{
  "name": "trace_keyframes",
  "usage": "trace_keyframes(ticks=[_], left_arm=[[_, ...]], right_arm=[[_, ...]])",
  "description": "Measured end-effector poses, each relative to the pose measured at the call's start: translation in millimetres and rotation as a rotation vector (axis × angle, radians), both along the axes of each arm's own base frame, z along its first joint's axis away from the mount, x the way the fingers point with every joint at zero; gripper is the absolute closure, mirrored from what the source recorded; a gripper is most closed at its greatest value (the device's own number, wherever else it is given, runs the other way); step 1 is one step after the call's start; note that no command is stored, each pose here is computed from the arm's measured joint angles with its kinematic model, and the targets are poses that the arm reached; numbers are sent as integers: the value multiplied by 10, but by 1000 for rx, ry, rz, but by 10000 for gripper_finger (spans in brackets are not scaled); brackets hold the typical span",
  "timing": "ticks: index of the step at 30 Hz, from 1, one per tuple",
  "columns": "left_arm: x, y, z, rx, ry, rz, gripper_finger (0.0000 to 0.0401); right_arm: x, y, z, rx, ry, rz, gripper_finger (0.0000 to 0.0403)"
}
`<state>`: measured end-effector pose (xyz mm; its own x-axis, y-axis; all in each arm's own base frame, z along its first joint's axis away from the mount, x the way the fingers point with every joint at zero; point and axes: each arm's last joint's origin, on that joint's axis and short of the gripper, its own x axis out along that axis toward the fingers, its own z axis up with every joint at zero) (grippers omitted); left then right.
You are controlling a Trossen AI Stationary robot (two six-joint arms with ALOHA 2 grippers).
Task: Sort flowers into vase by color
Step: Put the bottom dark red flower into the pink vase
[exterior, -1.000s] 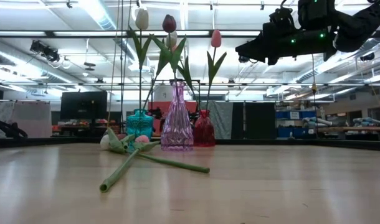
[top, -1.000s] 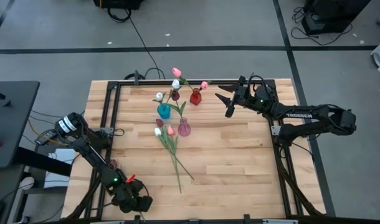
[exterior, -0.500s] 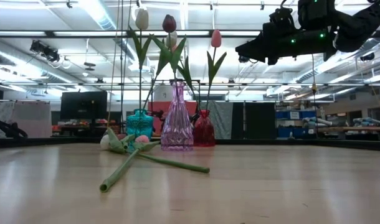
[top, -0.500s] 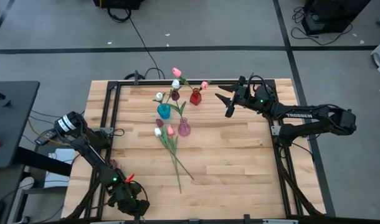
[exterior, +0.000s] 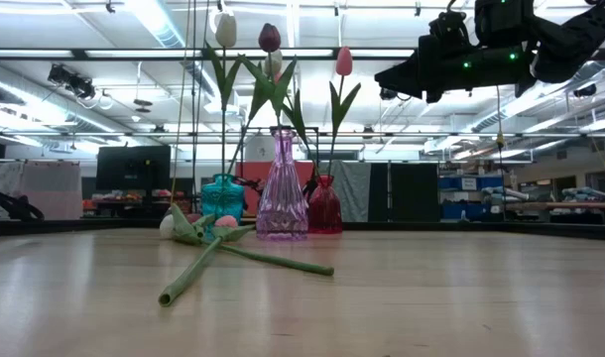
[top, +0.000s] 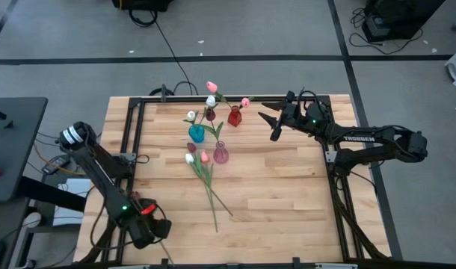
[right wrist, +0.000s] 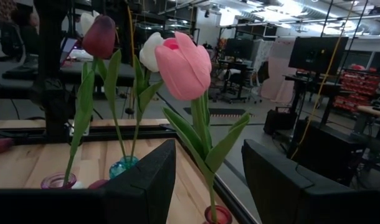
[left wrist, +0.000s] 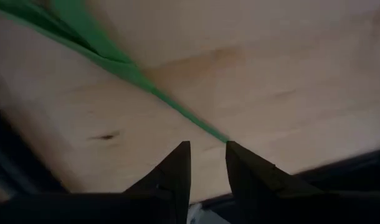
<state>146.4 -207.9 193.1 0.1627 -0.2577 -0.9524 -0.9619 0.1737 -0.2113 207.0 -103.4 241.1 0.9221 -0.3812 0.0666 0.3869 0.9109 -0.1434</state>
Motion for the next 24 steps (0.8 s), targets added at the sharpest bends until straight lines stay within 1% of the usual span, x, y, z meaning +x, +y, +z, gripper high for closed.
trace_keyframes(ticks=[6, 12, 24], left_arm=[[92, 52, -43, 25, 10, 36, 296], [94, 6, -115, -1, 81, 25, 296], [33, 23, -260, 73, 133, 16, 296]], right_arm=[[3, 5, -4, -2, 5, 18, 209], [3, 7, -4, -2, 5, 26, 209], [17, 36, -2, -4, 3, 40, 209]])
